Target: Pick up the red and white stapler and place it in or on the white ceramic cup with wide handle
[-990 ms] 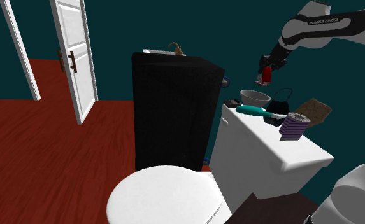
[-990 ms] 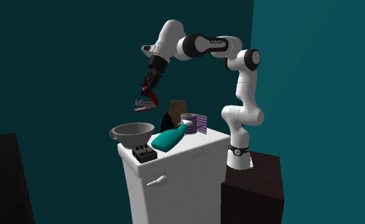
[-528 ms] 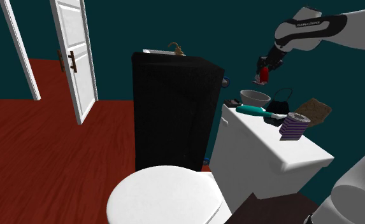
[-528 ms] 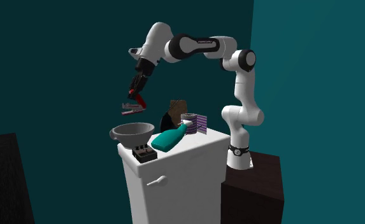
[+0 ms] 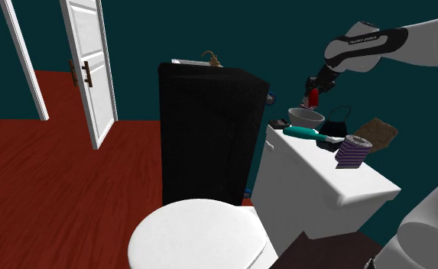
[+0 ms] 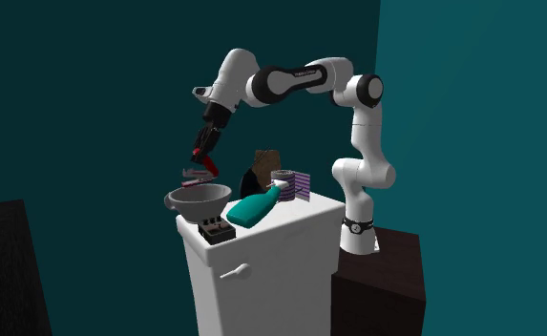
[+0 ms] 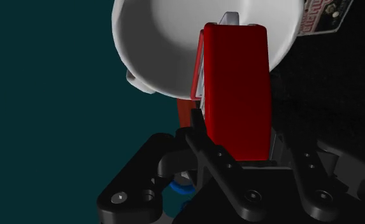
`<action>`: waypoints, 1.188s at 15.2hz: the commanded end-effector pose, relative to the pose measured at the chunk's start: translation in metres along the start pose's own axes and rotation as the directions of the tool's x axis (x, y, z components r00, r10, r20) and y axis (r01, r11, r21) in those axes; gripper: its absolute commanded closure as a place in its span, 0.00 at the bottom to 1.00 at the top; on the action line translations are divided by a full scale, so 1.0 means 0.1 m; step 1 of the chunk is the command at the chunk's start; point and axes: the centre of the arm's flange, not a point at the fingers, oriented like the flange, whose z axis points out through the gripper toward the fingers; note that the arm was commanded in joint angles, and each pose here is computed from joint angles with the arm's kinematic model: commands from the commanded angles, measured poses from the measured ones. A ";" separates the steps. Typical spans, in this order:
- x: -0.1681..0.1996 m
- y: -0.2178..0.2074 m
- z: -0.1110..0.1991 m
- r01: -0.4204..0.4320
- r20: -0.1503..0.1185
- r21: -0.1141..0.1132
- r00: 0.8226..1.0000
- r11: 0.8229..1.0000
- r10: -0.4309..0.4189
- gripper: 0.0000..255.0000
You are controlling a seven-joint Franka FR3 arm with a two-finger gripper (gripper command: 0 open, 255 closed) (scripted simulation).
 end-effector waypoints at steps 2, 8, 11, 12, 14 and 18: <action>-0.09 0.01 0.14 0.000 -0.001 0.000 1.000 1.000 0.000 1.00; -0.17 0.02 0.29 0.000 -0.001 0.000 1.000 1.000 0.000 1.00; -0.17 0.02 0.29 0.000 -0.001 0.000 1.000 1.000 0.000 1.00; -0.17 0.02 0.29 0.000 -0.001 0.000 1.000 1.000 0.000 1.00; -0.17 0.02 0.29 0.000 -0.001 0.000 1.000 1.000 0.000 0.00; -0.17 0.02 0.29 0.000 -0.001 0.000 1.000 1.000 0.000 0.00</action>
